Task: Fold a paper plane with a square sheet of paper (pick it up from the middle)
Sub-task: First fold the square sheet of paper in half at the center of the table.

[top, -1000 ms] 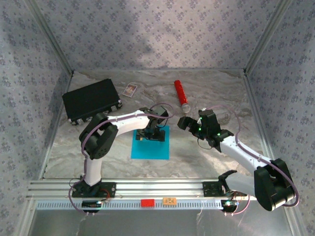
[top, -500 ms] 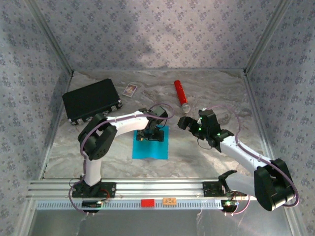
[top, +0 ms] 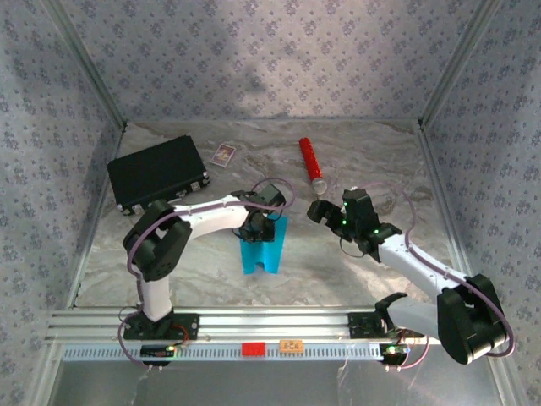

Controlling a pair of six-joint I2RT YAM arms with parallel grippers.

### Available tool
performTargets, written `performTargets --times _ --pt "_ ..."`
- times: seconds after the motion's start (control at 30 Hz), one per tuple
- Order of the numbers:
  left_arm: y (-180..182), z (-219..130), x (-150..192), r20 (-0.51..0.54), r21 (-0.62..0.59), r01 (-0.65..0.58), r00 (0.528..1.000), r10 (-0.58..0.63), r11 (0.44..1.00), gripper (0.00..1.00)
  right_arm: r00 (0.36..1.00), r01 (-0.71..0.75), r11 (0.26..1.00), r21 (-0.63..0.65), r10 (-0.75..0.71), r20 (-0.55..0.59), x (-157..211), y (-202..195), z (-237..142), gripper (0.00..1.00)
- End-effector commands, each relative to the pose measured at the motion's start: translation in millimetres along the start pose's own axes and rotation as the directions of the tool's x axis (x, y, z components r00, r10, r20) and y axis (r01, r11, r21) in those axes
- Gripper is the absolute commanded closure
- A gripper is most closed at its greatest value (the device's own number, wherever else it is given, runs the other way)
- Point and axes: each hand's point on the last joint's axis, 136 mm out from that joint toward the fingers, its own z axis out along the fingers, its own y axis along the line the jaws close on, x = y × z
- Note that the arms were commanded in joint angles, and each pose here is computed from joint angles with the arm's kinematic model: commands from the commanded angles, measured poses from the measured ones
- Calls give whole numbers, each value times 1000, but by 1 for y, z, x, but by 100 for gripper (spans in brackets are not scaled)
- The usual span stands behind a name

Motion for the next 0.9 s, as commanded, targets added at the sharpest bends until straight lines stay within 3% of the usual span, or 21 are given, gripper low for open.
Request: performTargets --times 0.0,0.13,0.37,0.5,0.67,0.77,0.87 --pt "-15 -21 -9 69 93 5 998 -12 996 60 999 -24 999 42 23 37 -5 -9 -7 1" --pt "-42 -44 -19 118 283 14 992 -50 959 60 998 -15 999 51 12 65 -11 -10 -13 1" --pt "-89 -85 -35 100 677 53 982 -163 734 59 993 -11 997 82 1 121 -25 -15 -27 1" --pt "-100 -85 -39 42 786 111 972 -232 609 58 994 -16 997 74 7 112 -23 -21 -30 1" --pt "-109 -65 -34 -52 845 188 961 -272 501 58 994 -74 997 29 71 78 -19 -28 -25 2" --pt "-110 -51 -31 -80 841 219 954 -288 494 59 994 -84 996 13 83 78 -19 -28 -25 2" --pt "-107 -38 -24 -83 803 227 958 -273 552 59 994 -80 997 -2 80 72 -18 -25 -24 2"
